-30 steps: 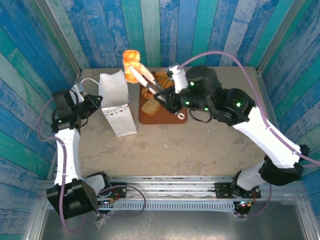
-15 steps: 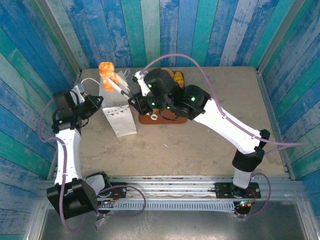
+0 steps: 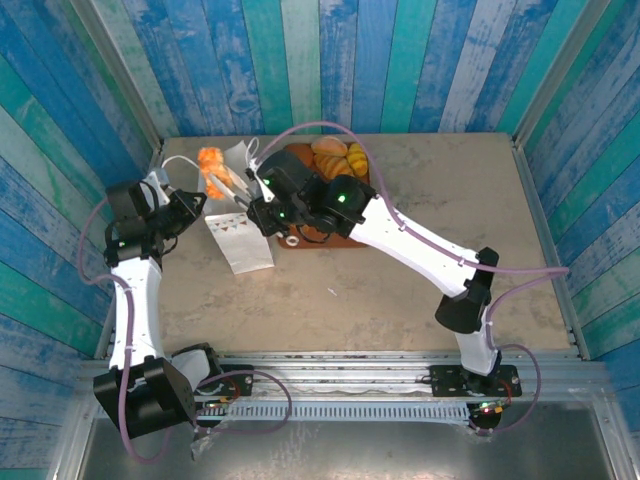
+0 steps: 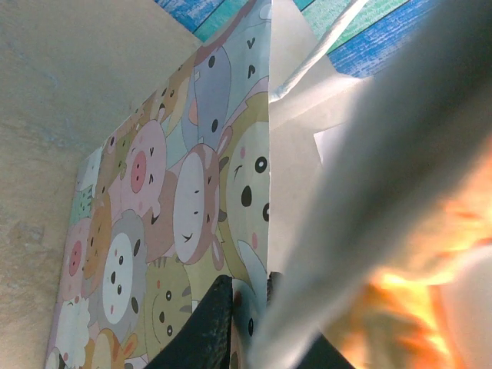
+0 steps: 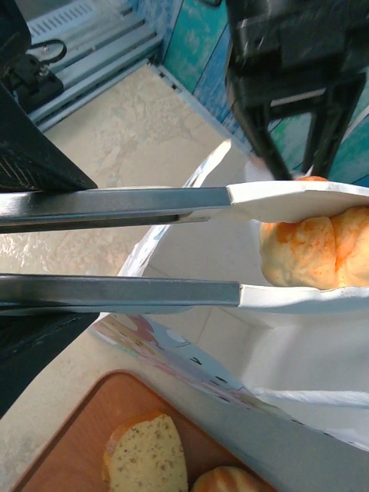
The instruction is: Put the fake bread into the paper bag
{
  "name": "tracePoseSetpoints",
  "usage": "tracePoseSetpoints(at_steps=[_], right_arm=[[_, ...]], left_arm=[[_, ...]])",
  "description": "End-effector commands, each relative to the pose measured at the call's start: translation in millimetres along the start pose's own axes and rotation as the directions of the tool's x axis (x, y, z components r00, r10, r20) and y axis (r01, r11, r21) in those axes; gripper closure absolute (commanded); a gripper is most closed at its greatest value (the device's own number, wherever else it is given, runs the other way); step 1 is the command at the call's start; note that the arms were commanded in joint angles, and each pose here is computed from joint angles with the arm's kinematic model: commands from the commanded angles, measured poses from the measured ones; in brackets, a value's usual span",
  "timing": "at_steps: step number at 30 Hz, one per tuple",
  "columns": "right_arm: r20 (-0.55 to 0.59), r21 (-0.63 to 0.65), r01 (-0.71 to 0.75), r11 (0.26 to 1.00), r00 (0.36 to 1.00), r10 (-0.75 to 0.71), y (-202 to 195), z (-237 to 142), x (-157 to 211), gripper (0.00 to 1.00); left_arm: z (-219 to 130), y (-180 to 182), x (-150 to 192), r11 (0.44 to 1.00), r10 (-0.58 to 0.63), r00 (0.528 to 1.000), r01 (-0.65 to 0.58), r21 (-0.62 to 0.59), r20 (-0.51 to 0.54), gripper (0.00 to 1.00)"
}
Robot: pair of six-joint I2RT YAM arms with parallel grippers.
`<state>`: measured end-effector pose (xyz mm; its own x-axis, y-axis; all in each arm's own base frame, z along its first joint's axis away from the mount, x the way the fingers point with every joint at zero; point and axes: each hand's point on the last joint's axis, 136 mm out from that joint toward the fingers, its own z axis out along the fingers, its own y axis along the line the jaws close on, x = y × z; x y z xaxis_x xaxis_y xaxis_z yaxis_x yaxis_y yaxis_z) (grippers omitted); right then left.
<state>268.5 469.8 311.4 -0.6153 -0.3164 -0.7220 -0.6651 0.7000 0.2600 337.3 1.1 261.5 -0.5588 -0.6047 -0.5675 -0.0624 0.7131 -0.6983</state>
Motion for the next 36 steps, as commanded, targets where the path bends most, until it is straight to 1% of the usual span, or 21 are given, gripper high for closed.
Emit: tracePoseSetpoints(at_steps=[1,5,10,15,20,24,28,36], right_arm=[[0.033,0.021,-0.021,1.0,0.999,0.021,-4.6,-4.1,-12.4,0.65],[0.013,0.049,-0.051,0.997,0.999,0.051,-19.8,2.8,-8.3,0.65],[-0.035,0.03,-0.072,0.997,0.997,0.073,-28.3,8.3,-1.4,0.65],[-0.061,0.039,-0.085,0.996,0.994,0.087,-36.8,9.6,4.2,0.64],[-0.067,0.041,-0.092,0.995,0.993,0.094,-39.2,8.8,5.2,0.59],[-0.062,0.037,-0.092,0.995,0.994,0.095,-38.9,6.0,3.6,0.52],[-0.058,0.051,-0.099,0.994,0.993,0.102,-42.3,3.5,3.2,0.47],[-0.041,0.05,-0.109,0.993,0.993,0.111,-43.2,-4.5,-2.2,0.47]], left_arm=[[0.5,6.4,4.4,1.0,0.005,1.0,-0.005,-0.018,-0.011,0.84],[-0.7,7.3,4.9,1.0,0.011,1.0,-0.012,-0.027,-0.012,0.86],[-2.1,7.2,3.9,0.999,0.021,1.0,-0.021,-0.037,-0.009,0.87],[-2.0,8.7,2.3,0.999,0.021,1.0,-0.022,-0.046,-0.006,0.87],[-1.9,10.4,3.1,0.998,0.019,1.0,-0.019,-0.052,-0.005,0.89],[-2.3,9.7,3.4,0.999,0.02,1.0,-0.02,-0.051,-0.005,0.9],[-2.9,9.4,2.7,0.998,0.02,1.0,-0.02,-0.052,-0.002,0.91],[-5.1,8.0,2.7,0.998,0.024,1.0,-0.024,-0.052,0.0,0.92]])
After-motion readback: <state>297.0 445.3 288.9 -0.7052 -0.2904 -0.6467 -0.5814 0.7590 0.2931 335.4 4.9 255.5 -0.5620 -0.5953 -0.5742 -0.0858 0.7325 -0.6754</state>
